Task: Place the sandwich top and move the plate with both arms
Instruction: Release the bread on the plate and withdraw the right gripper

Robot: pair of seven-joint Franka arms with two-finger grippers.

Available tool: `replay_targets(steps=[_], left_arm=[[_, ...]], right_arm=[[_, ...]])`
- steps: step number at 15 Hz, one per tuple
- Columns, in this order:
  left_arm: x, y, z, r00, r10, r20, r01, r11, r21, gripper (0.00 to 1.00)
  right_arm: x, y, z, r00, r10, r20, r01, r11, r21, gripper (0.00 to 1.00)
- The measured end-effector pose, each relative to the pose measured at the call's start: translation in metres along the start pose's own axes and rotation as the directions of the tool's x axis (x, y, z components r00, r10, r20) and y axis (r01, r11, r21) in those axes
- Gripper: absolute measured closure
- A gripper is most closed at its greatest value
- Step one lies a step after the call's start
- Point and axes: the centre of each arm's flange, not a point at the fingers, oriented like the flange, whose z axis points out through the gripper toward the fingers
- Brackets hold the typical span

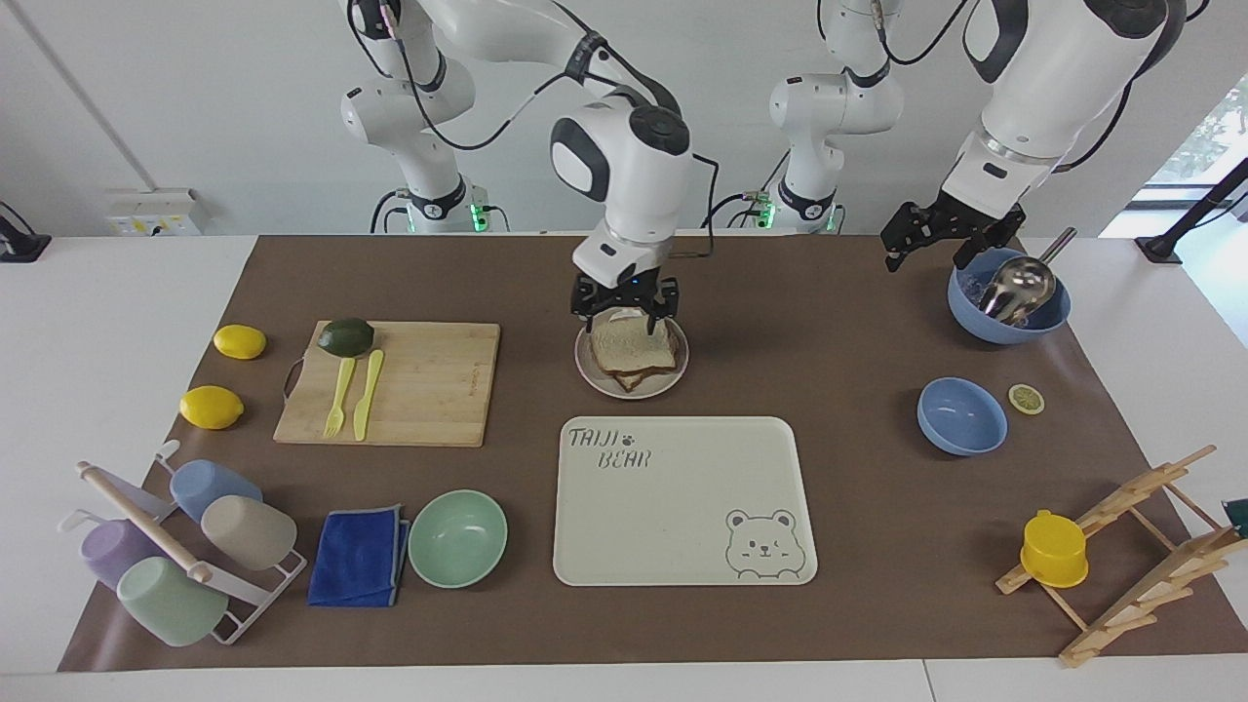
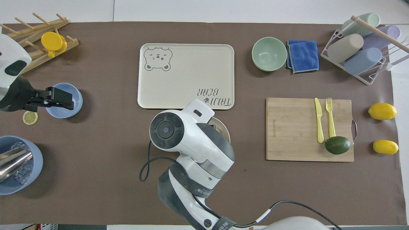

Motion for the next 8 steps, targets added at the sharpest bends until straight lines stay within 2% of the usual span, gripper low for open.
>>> replay_targets(steps=[5, 8], left_arm=[[-0.001, 0.005, 0.001, 1.0, 0.009, 0.001, -0.009, 1.0, 0.0, 0.0], [-0.001, 0.016, 0.011, 1.0, 0.028, 0.005, -0.028, 1.0, -0.001, 0.0]], right_arm=[[0.004, 0.125, -0.074, 0.991, 0.114, 0.07, -0.115, 0.993, 0.016, 0.0], [0.015, 0.21, -0.088, 0.988, 0.115, 0.105, -0.119, 0.992, 0.032, 0.0]])
